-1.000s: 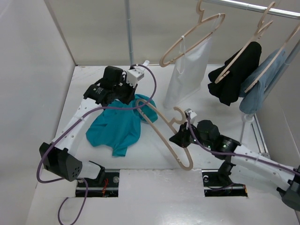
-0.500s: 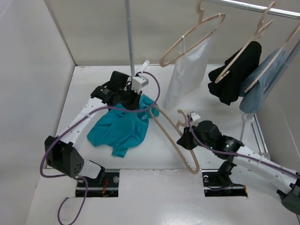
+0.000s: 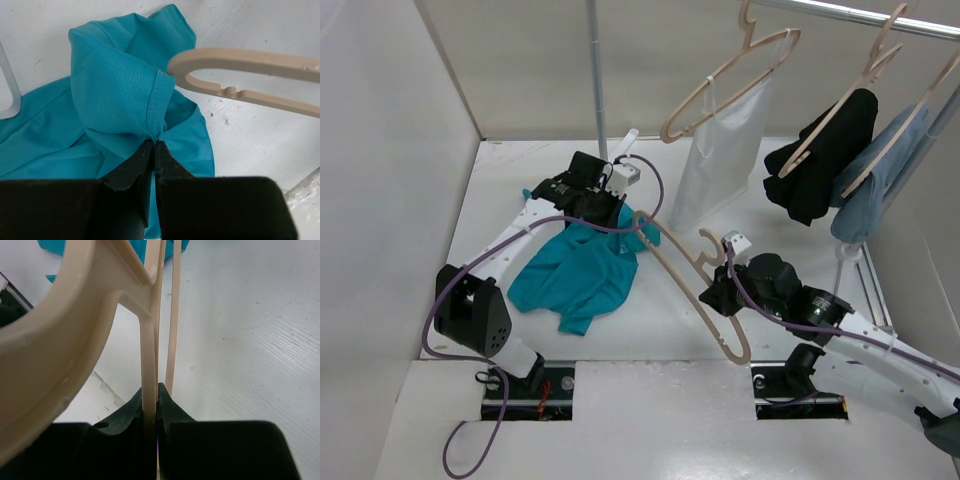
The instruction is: Place the t-shirt on the hanger
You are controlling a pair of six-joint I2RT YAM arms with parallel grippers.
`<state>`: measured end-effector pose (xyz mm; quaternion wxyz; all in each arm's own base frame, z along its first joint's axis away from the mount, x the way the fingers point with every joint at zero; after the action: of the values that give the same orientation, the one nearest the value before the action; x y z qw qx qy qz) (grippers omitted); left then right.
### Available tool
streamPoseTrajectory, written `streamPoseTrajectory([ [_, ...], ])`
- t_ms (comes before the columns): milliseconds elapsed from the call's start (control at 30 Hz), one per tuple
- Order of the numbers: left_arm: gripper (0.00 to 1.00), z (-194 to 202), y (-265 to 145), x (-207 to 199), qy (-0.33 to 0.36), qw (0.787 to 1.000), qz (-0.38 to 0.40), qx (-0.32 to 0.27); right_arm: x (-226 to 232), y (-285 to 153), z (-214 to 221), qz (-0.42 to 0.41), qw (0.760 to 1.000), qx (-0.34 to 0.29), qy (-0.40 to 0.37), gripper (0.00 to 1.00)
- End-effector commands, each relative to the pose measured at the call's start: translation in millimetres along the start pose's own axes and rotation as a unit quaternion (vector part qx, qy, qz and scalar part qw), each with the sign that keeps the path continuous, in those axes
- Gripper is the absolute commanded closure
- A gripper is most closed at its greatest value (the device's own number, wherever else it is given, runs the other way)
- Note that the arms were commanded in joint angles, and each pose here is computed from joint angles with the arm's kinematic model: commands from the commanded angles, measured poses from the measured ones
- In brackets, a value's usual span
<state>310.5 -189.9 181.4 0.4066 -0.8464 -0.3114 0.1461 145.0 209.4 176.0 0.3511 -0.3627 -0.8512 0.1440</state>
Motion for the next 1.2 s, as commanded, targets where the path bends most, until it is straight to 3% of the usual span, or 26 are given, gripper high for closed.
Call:
streamPoseTrajectory([
  [0,1.0,-31.0,-9.8,13.7,0.005,0.998,-0.031,-0.045,7.7,-4.6,-7.1,-0.012,1.0,-0.004,-0.015,1.0],
  [167,1.0,-42.4,-13.4,16.2,0.003,0.998,-0.034,-0.057,38.6,-3.6,-10.8,-0.108,0.993,-0.002,-0.039,1.0],
  [400,1.0,-40.7,-19.7,8.7,0.0,0.998,-0.021,-0.063,52.2,15.3,-21.3,-0.143,0.989,-0.022,-0.035,1.0],
  [633,1.0,-37.6,-37.1,-5.1,0.019,0.997,0.002,-0.08,41.5,51.3,-19.3,-0.099,0.994,0.017,-0.04,1.0],
  [733,1.0,-26.2,-38.1,-8.8,0.02,0.998,0.009,-0.061,40.8,58.7,-27.4,-0.086,0.995,0.009,-0.04,1.0],
  [967,1.0,-8.8,-40.8,-11.6,0.032,0.998,0.004,-0.048,47.5,57.7,-62.3,-0.08,0.994,-0.073,-0.022,1.0],
  [1167,1.0,-12.5,-42.7,-29.6,0.05,0.996,0.049,-0.056,44.7,63.3,-71.7,-0.058,0.994,-0.093,0.022,1.0],
])
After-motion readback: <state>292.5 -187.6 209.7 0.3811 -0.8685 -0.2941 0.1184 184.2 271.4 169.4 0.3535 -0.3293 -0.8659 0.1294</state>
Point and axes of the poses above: each gripper's point midway between its finger pads, its own y axis out along the fingers, its own x axis along the line the jaws close on, z = x × y, the point moved 2 cm from there along -y, back along the fingers, and after that the axes turned 10 degrees about y, right-handed, at the moved point
